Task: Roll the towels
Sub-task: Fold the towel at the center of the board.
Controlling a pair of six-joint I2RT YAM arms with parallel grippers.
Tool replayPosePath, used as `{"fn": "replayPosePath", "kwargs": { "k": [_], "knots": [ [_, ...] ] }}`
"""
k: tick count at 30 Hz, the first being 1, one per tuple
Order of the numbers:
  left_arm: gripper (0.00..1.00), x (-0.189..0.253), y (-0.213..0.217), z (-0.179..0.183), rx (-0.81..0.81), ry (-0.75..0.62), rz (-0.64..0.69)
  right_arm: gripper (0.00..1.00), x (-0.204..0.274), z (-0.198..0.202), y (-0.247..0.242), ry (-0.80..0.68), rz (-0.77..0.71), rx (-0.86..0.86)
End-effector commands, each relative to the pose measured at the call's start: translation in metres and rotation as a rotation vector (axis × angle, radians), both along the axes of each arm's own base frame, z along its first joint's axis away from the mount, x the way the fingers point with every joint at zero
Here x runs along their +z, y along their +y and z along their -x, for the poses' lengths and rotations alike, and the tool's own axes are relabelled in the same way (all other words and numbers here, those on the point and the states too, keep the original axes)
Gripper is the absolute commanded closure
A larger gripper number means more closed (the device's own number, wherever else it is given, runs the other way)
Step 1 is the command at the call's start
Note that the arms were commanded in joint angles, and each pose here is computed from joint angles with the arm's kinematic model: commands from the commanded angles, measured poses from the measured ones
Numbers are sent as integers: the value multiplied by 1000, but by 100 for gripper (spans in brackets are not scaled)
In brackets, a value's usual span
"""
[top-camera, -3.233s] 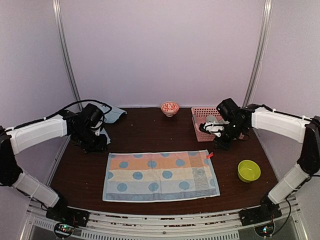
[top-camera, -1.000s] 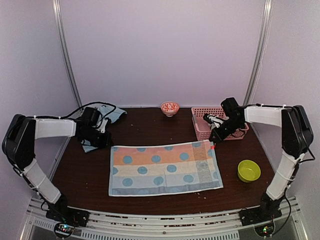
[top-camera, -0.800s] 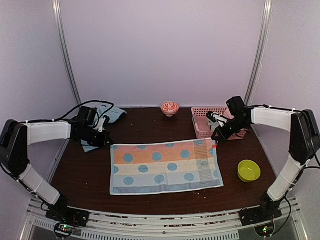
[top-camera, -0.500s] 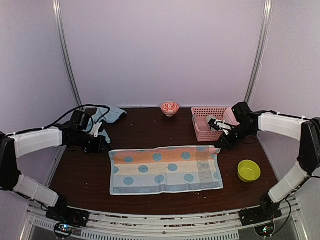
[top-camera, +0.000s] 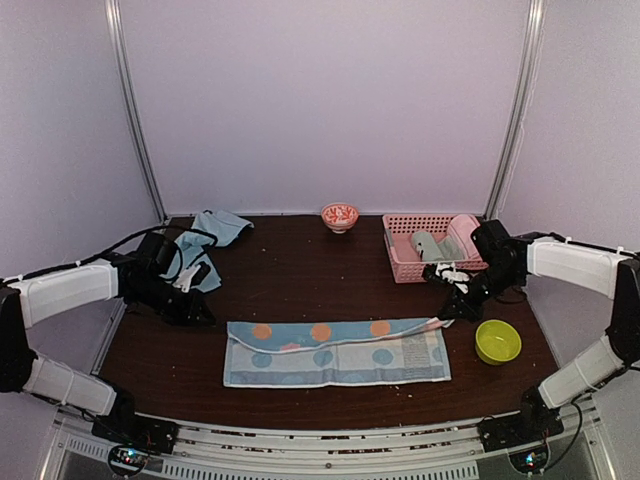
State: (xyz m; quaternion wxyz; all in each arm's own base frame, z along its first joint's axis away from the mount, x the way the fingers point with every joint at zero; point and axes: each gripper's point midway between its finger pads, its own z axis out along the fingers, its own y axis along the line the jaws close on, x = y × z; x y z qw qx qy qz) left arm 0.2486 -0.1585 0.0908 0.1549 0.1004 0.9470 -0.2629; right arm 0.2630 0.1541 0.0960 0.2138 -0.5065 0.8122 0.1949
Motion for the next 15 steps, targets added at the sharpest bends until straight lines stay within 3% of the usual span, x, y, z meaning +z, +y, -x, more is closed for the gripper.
{"fn": "replayPosePath", "kwargs": {
  "k": [1, 7, 10, 15],
  "knots": [
    [100, -10, 0, 15, -33, 57, -13, 100, 0, 18, 0, 1, -2, 65],
    [98, -9, -6, 15, -62, 53, -16, 100, -5, 24, 3, 20, 13, 88],
    [71, -13, -3, 17, -24, 127, -38, 100, -4, 19, 4, 14, 11, 83],
    [63, -24, -15, 24, -6, 212, 16, 100, -6, 16, 6, 17, 4, 76]
  ]
}}
